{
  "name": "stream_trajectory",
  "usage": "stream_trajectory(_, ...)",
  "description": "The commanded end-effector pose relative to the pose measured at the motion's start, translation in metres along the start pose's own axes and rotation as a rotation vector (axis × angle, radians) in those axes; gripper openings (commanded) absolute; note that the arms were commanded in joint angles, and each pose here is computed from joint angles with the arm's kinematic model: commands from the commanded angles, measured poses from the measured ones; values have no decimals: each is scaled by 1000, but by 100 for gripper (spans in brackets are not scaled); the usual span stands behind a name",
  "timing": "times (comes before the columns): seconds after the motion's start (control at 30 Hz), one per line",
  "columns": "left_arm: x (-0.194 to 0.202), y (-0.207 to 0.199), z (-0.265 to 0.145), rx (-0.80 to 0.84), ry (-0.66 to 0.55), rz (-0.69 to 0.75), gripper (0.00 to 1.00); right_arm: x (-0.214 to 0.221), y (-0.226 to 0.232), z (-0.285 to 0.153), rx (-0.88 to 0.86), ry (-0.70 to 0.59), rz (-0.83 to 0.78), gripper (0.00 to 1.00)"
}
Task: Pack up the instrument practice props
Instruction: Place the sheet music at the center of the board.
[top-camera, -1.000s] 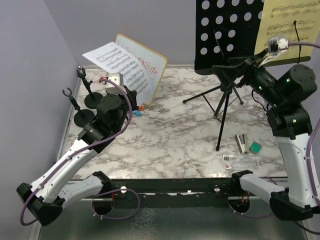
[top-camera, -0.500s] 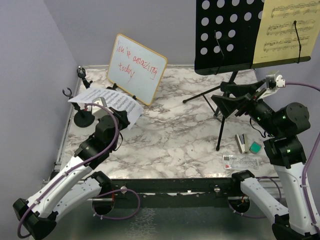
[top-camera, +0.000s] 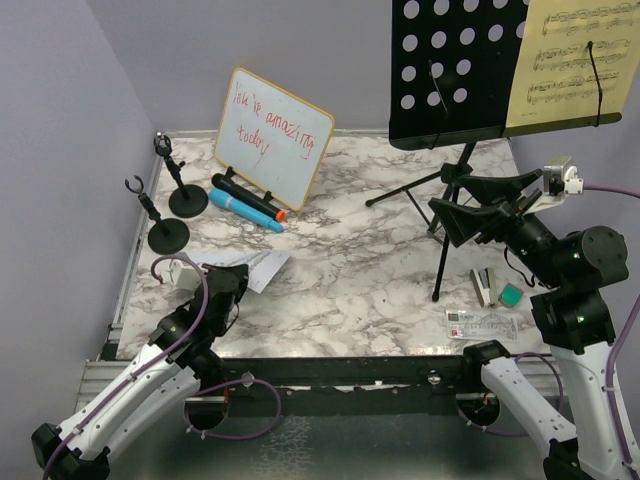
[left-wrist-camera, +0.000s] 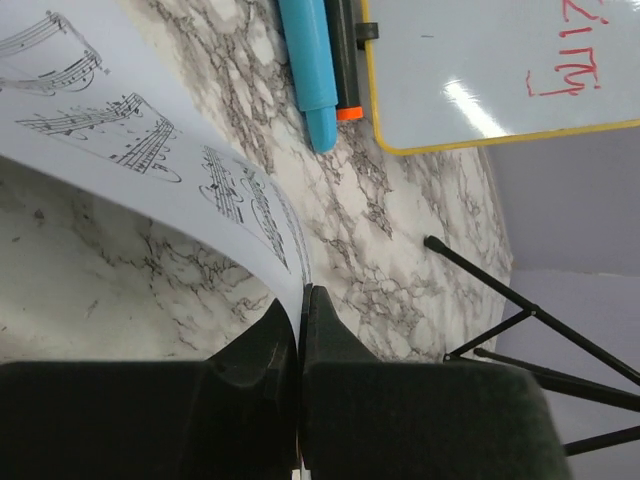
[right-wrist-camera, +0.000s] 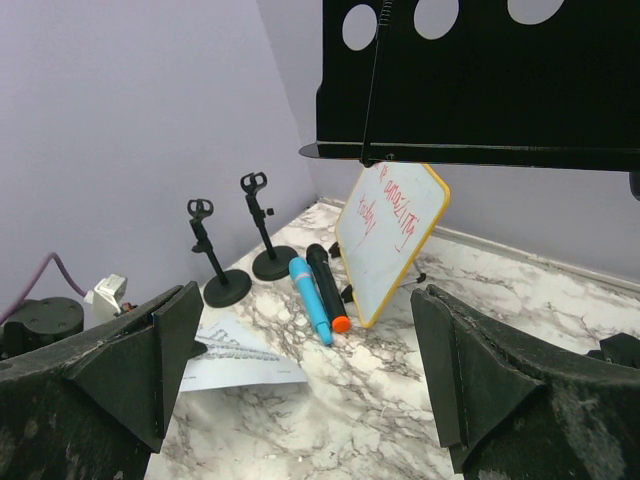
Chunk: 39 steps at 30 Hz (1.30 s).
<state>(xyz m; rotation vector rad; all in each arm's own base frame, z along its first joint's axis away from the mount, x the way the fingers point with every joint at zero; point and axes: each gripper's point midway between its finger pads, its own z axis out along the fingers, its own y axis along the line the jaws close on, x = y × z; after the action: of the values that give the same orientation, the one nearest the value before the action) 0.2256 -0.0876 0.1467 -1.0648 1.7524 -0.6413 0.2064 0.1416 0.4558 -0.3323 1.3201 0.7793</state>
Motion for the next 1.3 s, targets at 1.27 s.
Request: stream_trajectory(1.27, 50, 62, 24, -210, 90, -496, 22, -2, -14, 1, 66, -14, -30, 93)
